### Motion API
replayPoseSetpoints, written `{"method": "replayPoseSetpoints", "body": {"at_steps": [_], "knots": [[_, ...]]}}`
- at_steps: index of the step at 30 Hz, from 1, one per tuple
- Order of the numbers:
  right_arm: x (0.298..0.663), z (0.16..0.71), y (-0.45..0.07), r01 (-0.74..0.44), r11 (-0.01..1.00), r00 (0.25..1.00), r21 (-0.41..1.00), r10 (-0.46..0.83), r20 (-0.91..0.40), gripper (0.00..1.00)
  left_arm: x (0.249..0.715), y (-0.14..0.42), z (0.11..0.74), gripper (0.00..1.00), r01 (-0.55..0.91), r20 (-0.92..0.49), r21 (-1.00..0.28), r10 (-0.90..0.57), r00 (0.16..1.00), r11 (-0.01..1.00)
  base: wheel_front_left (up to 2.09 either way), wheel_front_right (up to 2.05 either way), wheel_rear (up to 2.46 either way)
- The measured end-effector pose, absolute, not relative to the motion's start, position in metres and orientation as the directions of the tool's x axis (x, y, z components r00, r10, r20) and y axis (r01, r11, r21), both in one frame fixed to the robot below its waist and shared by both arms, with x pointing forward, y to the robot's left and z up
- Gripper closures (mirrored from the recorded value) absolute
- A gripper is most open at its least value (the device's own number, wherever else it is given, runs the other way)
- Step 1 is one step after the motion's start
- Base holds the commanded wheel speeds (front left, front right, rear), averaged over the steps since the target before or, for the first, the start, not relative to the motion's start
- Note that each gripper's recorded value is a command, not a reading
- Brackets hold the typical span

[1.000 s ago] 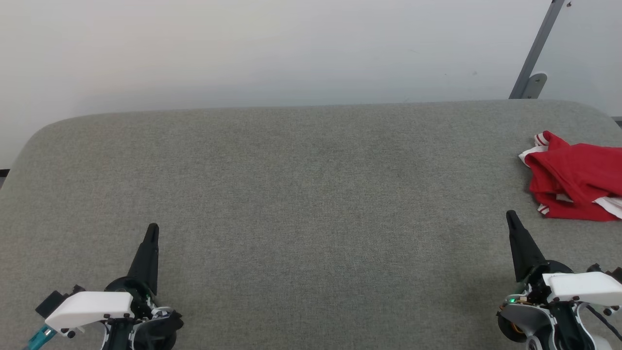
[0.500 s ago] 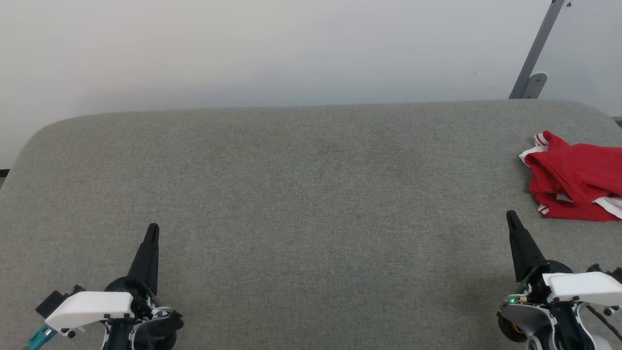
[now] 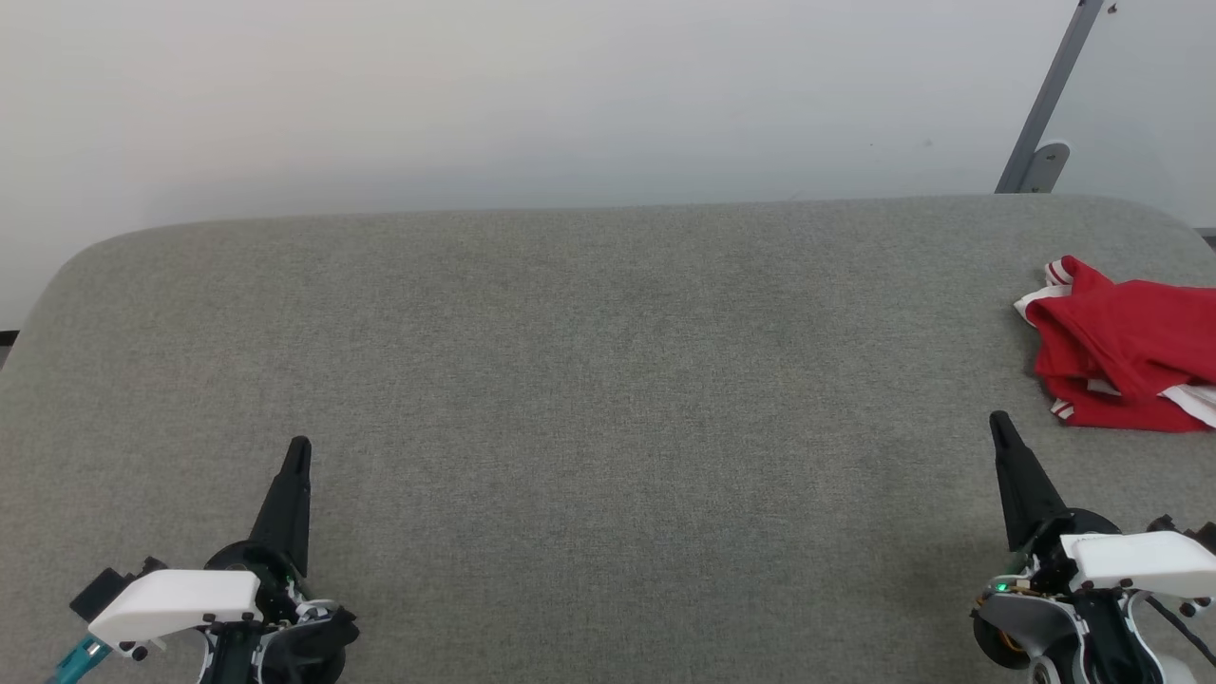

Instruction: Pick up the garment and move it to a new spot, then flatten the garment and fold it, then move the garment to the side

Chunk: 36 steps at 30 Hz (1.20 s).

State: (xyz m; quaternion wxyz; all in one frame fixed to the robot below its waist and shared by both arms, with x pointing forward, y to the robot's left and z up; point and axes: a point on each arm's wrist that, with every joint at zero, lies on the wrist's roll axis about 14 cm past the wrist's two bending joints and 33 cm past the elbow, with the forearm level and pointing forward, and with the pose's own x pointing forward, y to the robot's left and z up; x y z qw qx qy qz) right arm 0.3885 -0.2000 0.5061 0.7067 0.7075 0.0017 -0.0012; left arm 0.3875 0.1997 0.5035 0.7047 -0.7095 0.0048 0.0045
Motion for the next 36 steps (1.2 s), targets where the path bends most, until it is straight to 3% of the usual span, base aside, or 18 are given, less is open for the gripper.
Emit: {"method": "replayPoseSetpoints", "body": {"at_steps": [36], "knots": [[0.3885,0.5061,-0.2001,0.004,-0.001,1.0,1.0,0.0,-0.004,1.0,0.3875,0.1996,0.5035,1.0,-0.013,-0.013,-1.0,-0.001,1.0,-0.007,0.0,0.0,0.0]]}}
